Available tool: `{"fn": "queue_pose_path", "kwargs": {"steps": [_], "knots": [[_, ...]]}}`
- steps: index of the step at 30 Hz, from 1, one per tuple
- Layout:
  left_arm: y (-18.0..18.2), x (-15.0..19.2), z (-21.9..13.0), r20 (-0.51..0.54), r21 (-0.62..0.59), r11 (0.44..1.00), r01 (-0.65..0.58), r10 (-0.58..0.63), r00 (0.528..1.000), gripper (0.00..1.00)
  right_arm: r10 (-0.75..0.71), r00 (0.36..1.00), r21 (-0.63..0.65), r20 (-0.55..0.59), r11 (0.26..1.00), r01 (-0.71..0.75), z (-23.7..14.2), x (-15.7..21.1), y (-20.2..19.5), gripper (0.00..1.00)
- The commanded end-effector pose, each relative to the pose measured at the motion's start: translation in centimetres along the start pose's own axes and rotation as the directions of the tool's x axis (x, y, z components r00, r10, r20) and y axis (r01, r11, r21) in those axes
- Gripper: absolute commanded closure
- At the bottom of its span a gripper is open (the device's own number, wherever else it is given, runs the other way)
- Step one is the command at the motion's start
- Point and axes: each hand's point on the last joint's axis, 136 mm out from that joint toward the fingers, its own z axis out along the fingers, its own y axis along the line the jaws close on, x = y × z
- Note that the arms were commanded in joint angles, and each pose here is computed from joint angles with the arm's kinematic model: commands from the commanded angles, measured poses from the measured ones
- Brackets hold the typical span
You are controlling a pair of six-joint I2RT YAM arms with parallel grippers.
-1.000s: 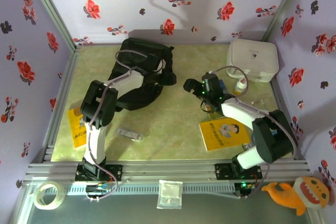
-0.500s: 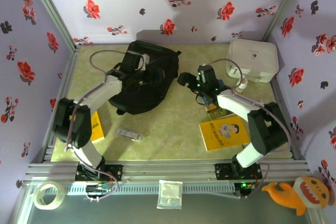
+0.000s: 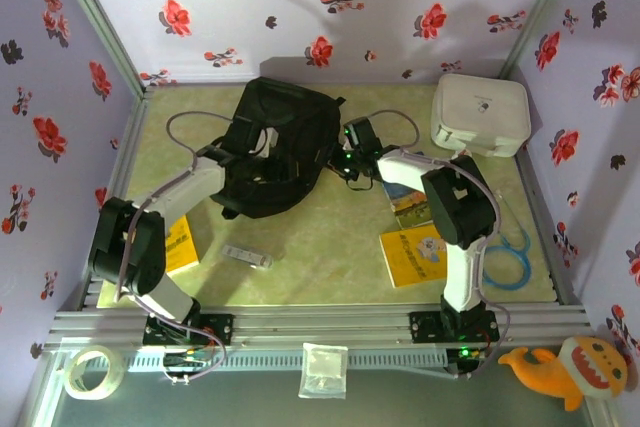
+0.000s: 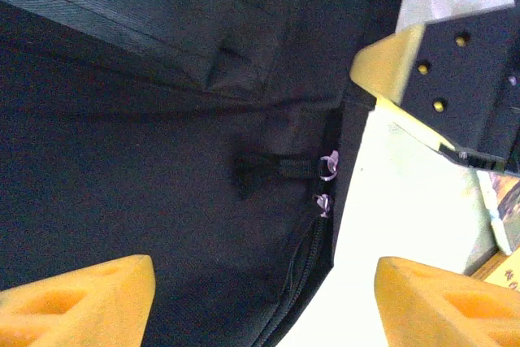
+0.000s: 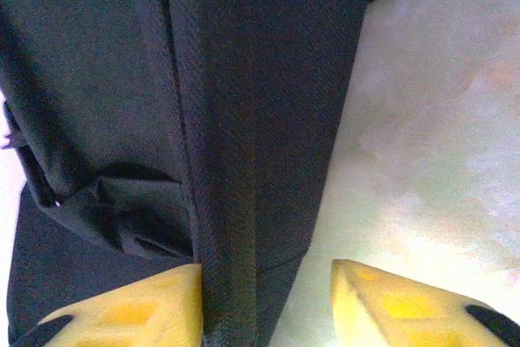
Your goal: Pack the student bag
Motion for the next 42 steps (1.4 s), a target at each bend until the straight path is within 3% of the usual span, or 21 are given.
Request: {"fn": "queue_pose_path", "kwargs": {"steps": [1,6,19,27,35,39,42], "knots": [[-1.0,1.6,1.4,-0.09,0.022,0.997,-0.072,0.074,0.993,0.36,-0.006,1.0,0.06,0.007,0.998,0.005,-0.3,-0.6,-1.1,0.67],[-1.2,1.6,3.4,-0.135,0.036,0.997,-0.066,0.071,0.988,0.52,0.008,1.0,0.054,0.005,0.998,-0.008,-0.1,-1.2,-1.7,0.74],[-4.1,1.4,6.2,-0.175,0.138,0.987,-0.08,0.104,0.979,0.58,0.017,1.0,0.035,-0.018,0.999,-0.017,0.5,-1.0,-1.9,0.75],[-3.7,2.2,7.3,-0.205,0.128,0.987,-0.097,0.122,0.971,0.67,0.033,0.999,0.042,-0.024,0.999,-0.032,0.7,-0.8,-2.4,0.78],[-3.8,1.8,6.9,-0.199,0.128,0.986,-0.107,0.132,0.971,0.84,0.046,0.999,0.061,-0.018,0.997,-0.045,0.5,-0.8,-3.0,0.79],[-4.3,1.3,5.5,-0.177,0.135,0.982,-0.134,0.157,0.972,1.0,0.054,0.998,0.072,-0.017,0.996,-0.053,0.5,-0.9,-3.5,0.81],[-4.6,0.6,4.2,-0.142,0.137,0.981,-0.139,0.158,0.977,1.0,0.056,0.998,0.074,-0.01,0.996,-0.055,0.5,-1.0,-3.7,0.81]]}}
